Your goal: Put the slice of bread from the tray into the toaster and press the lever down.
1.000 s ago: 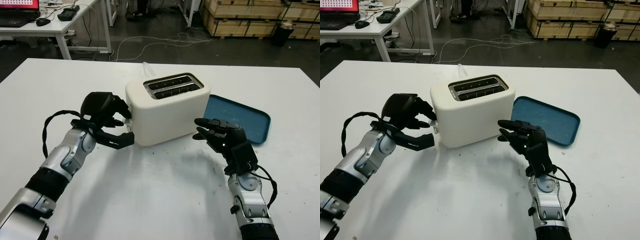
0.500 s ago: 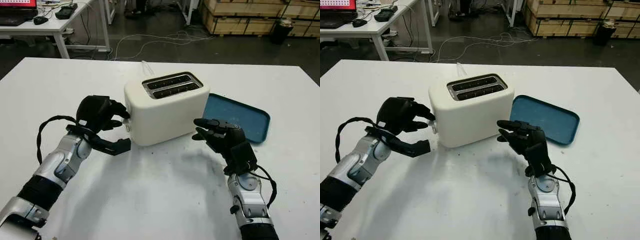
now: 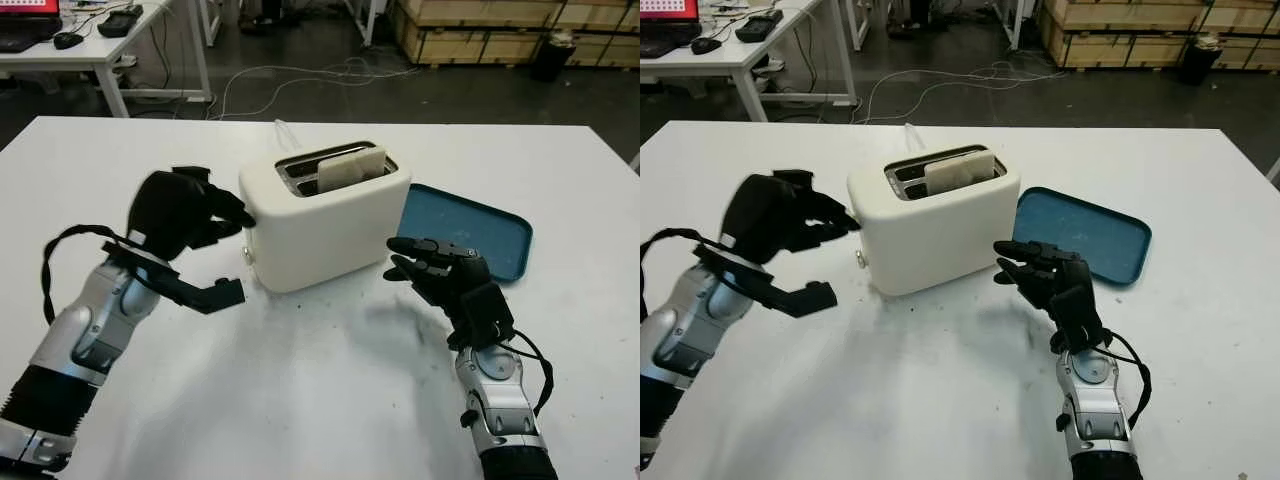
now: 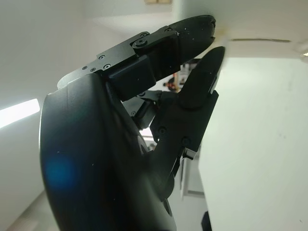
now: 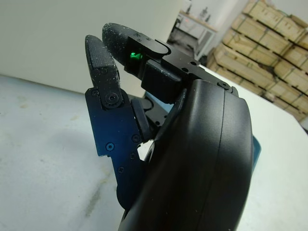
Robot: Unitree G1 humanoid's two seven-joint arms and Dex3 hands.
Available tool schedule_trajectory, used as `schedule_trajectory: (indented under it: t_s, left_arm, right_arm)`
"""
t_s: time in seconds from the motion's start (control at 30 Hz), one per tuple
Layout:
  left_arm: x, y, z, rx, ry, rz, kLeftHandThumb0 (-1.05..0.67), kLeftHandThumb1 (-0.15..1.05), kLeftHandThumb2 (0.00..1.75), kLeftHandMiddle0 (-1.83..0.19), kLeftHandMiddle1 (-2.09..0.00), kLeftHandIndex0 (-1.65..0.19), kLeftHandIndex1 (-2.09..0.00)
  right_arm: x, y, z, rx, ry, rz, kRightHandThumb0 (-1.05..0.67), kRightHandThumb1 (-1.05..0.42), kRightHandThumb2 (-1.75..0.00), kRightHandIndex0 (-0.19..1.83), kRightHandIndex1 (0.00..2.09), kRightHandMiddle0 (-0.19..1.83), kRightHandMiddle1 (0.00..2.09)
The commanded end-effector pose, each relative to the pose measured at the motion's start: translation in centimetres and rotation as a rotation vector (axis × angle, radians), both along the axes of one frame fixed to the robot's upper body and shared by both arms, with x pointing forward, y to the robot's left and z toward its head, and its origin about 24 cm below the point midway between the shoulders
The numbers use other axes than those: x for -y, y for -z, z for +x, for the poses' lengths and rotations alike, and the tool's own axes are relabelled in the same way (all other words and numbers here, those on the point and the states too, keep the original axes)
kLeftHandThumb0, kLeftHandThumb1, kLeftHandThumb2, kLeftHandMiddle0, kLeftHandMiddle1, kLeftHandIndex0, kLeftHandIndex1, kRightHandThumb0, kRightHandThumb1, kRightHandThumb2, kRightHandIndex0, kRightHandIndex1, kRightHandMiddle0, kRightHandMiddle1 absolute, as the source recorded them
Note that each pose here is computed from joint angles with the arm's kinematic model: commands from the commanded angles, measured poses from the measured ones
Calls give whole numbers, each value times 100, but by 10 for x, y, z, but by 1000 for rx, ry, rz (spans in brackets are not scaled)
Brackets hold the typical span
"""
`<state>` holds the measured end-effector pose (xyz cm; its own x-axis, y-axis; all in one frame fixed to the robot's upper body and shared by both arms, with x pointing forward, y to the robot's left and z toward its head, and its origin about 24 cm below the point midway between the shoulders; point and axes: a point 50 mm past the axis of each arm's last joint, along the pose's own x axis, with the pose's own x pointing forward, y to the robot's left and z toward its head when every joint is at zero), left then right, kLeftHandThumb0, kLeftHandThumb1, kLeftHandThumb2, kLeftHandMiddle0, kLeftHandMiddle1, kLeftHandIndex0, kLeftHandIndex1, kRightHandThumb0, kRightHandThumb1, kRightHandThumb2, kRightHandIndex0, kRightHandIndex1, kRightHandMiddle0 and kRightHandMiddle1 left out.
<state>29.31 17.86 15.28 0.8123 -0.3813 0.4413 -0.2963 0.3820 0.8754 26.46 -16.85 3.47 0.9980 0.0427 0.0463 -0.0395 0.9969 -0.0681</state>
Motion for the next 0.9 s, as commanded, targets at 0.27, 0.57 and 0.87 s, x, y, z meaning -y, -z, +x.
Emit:
schedule_trajectory:
  t_s: [0.27, 0.57, 0.87]
  left_arm:
    - [-2, -1, -3, 6, -23, 3, -22, 77, 0, -91, -145, -131, -8]
    - [-11, -16, -3, -90, -149, 71, -20, 76, 0, -87, -153, -129, -7]
    - [-8, -8, 2, -141, -157, 102, -17, 69, 0, -83, -163, -131, -6]
  right_arm:
    - [0, -1, 2, -5, -2, 7, -48, -84, 0, 105, 75, 125, 0]
    - [0, -1, 1, -11, -3, 23, -48, -84, 0, 105, 75, 125, 0]
    - [0, -1, 1, -11, -3, 15, -48, -84, 0, 105, 75, 125, 0]
